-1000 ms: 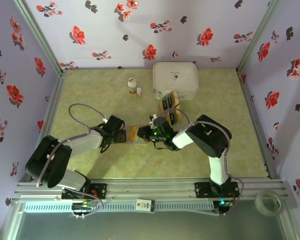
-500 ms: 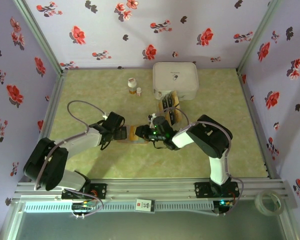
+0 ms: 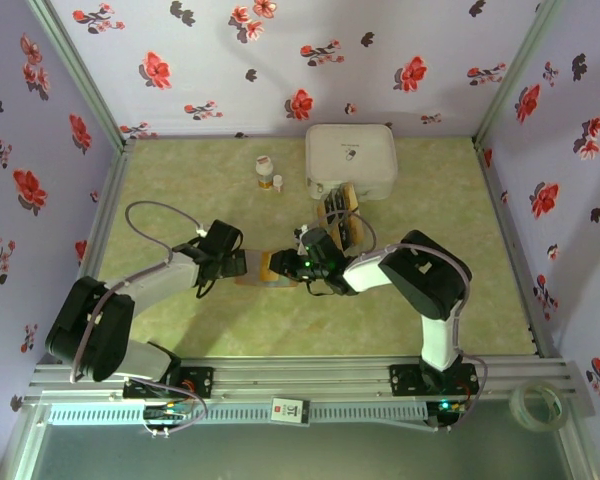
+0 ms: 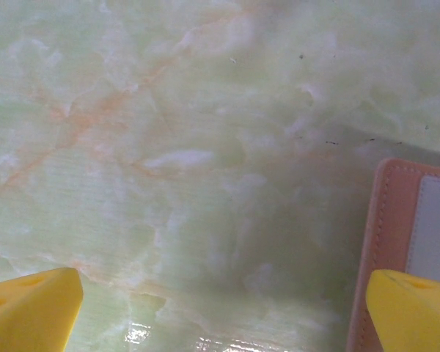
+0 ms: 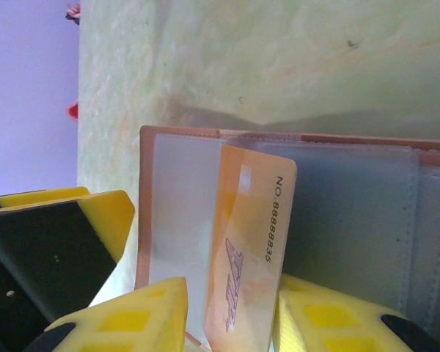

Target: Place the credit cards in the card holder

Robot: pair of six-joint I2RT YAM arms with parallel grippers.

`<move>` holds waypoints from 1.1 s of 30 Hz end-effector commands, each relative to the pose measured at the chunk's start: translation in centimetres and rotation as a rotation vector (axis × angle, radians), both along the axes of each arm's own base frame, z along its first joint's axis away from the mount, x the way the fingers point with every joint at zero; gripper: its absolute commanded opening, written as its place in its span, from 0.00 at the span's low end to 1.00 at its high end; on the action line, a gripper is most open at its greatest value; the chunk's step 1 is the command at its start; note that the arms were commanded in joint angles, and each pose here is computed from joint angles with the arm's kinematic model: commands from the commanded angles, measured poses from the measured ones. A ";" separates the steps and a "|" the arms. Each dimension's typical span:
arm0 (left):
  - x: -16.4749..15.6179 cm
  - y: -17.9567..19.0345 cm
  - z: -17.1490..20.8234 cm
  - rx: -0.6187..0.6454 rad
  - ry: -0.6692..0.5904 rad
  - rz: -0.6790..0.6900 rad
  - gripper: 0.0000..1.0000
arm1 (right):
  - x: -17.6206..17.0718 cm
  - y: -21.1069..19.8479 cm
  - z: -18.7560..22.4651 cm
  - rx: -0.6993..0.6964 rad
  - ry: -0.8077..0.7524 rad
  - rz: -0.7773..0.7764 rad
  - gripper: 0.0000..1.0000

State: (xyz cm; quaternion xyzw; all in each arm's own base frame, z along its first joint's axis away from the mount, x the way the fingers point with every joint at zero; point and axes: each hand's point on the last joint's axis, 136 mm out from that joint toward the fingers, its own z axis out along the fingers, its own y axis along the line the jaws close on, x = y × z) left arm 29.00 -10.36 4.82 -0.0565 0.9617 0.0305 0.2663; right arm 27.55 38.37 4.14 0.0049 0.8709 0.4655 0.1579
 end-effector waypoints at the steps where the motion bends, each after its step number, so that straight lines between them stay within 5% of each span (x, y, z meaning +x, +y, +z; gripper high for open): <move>1: 0.3 0.6 0.3 0.011 -0.003 0.035 1.00 | 0.0 -1.9 -1.8 -0.128 0.015 -0.023 0.35; 33: -0.2 -0.1 -1.2 -0.021 0.027 0.011 1.00 | -0.5 -2.1 -1.1 -0.356 -0.048 0.059 0.40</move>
